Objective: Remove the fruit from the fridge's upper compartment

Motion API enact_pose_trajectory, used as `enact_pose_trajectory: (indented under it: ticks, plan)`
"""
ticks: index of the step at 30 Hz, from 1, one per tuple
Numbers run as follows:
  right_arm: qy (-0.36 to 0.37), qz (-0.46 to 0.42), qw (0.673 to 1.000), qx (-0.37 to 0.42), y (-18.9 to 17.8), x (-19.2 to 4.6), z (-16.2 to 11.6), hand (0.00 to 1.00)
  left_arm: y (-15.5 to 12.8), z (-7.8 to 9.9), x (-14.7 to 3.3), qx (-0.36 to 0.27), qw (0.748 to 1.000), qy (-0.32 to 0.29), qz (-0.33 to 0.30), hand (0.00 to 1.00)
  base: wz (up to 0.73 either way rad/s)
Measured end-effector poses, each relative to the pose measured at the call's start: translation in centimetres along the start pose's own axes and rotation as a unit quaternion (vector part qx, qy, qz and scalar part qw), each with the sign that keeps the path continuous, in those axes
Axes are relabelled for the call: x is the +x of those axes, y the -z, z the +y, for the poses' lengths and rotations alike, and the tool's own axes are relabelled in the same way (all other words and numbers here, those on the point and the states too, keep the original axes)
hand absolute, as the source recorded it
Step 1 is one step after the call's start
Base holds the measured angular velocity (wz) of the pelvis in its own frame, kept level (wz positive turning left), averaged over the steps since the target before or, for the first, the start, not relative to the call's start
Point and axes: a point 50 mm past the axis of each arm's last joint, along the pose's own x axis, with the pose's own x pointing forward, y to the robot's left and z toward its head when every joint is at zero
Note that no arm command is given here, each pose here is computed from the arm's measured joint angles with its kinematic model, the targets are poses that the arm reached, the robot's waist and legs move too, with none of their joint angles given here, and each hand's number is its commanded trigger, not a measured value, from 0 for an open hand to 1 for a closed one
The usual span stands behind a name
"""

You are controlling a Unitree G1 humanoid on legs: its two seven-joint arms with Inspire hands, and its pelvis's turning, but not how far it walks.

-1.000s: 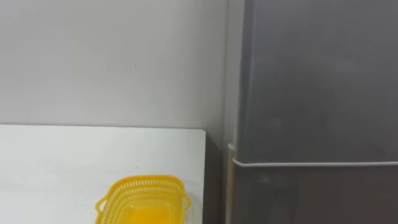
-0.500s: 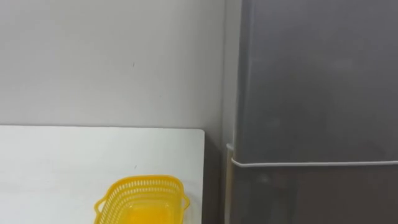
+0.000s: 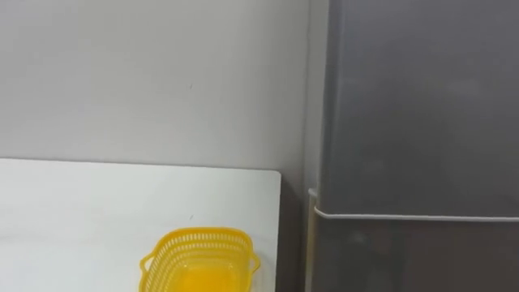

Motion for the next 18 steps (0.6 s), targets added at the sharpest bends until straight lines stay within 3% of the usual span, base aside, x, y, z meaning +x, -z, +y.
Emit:
enact_pose_trajectory:
  ticks: [11, 18]
  plan:
    - [0.004, -0.035, 0.999, 0.011, 0.1, -0.1, -0.2, 0.0, -6.5, -0.9, -1.5, -0.158, 0.977, -0.056, -0.135, 0.0, -0.06]
    - [0.012, -0.041, 0.999, 0.013, 0.2, -0.1, -0.6, 0.0, -13.2, -1.1, -5.3, -0.255, 0.925, -0.045, -0.278, 0.0, 0.0]
